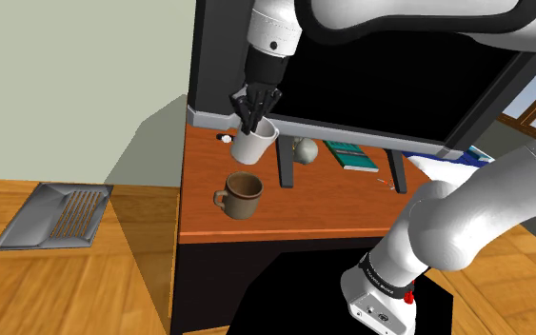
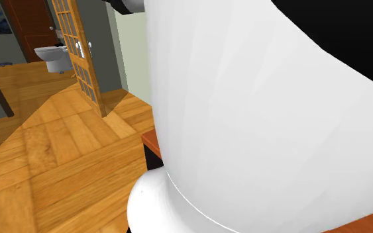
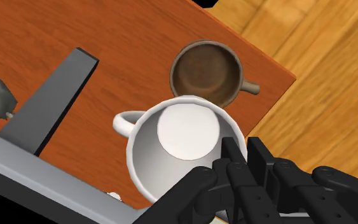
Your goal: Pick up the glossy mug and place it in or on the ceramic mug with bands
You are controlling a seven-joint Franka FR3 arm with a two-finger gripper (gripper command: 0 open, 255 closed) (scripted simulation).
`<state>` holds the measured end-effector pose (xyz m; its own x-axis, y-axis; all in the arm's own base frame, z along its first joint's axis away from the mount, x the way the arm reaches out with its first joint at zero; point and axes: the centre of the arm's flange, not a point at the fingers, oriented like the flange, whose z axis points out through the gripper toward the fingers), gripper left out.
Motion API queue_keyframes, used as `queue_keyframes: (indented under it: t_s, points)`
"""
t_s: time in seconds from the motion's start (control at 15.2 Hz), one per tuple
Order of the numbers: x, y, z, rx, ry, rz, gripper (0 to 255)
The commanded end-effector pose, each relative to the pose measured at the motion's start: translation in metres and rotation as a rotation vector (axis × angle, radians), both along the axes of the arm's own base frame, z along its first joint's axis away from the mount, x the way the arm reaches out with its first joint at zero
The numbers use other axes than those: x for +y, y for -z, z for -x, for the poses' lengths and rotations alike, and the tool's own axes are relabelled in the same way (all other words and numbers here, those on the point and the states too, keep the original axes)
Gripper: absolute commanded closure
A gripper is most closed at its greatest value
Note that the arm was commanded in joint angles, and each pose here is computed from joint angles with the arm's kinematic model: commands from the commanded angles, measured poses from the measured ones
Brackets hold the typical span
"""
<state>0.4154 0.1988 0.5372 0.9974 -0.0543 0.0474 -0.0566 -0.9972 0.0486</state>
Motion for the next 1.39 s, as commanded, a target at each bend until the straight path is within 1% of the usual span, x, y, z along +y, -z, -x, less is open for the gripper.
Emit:
queue_keyframes:
  t_s: [0.0,0.07,1.19,1.32]
  points:
    - [0.017,-0.006,0.018,0.0,0.002,0.0,255]
    - [0.025,-0.008,0.026,0.0,0.002,0.0,255]
    - [0.025,0.081,0.026,0.0,0.002,0.0,255]
    - [0.025,0.086,0.026,0.0,0.002,0.0,255]
